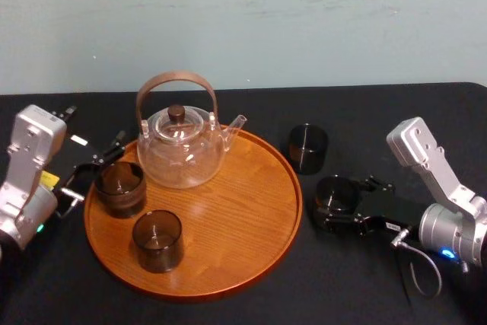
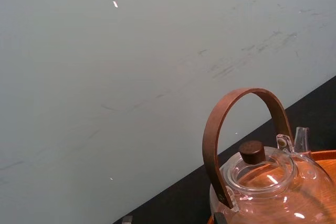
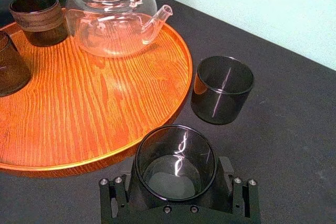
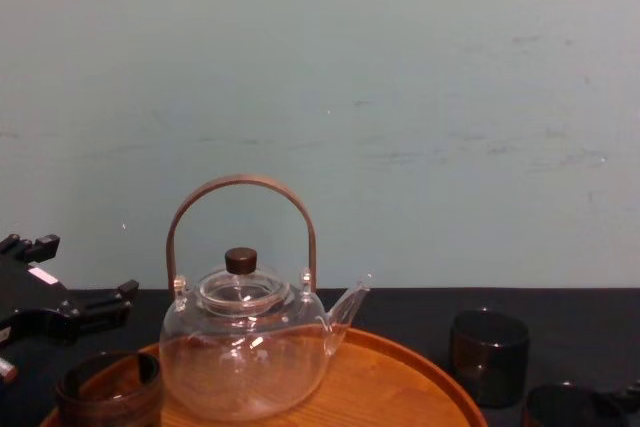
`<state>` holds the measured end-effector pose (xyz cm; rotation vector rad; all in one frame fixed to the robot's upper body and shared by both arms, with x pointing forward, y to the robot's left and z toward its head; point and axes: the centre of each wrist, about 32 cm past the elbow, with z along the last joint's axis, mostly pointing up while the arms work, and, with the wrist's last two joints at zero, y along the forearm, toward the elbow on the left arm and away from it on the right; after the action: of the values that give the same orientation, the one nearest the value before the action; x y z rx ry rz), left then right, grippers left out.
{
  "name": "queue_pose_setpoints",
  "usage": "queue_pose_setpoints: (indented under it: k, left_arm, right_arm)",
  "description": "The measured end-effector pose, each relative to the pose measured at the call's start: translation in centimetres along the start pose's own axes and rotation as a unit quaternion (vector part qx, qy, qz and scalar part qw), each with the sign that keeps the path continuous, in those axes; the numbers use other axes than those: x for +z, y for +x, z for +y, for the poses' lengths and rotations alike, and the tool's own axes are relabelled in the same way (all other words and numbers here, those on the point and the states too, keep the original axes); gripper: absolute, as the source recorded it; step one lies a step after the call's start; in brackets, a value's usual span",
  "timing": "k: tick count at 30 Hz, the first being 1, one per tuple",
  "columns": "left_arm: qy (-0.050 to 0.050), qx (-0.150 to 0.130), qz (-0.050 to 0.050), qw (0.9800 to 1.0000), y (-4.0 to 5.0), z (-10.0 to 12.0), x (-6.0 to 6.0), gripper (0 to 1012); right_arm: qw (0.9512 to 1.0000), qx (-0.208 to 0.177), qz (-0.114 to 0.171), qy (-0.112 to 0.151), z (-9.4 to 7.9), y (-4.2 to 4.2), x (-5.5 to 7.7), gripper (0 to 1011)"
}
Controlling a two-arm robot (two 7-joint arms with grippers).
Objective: Pick up the glass from the table and place it on the tray.
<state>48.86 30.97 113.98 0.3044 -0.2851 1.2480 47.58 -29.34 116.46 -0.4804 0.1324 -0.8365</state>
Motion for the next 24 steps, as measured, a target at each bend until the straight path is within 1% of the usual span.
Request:
queue_pose_setpoints:
  k: [5,18,20,21,24]
  left_arm:
    - [0.0,0.0,0.0,1.0,0.0,0.0,0.0,1001]
    - [0.0,0.0,0.0,1.0,0.0,0.0,0.0,1001]
    - [0.0,0.0,0.0,1.0,0.0,0.0,0.0,1001]
    - [0.0,0.0,0.0,1.0,0.0,0.0,0.0,1001]
    - [0.0,0.0,0.0,1.0,0.0,0.0,0.0,1001]
  right_arm:
    - [1.0,0.0,-0.001,-0.004,0.18,-0.01,0.05,1002]
    - [1.0,-0.001,-0.001,-0.003,0.15,0.03,0.06,999]
    - [1.0,-0.001,-0.001,-0.003,0.15,0.03,0.06,953]
    - [1.0,-0.001,-0.001,-0.003,0.14,0.03,0.06,953]
    - [1.0,-0.001,-0.001,-0.003,0.14,0.03,0.07,901]
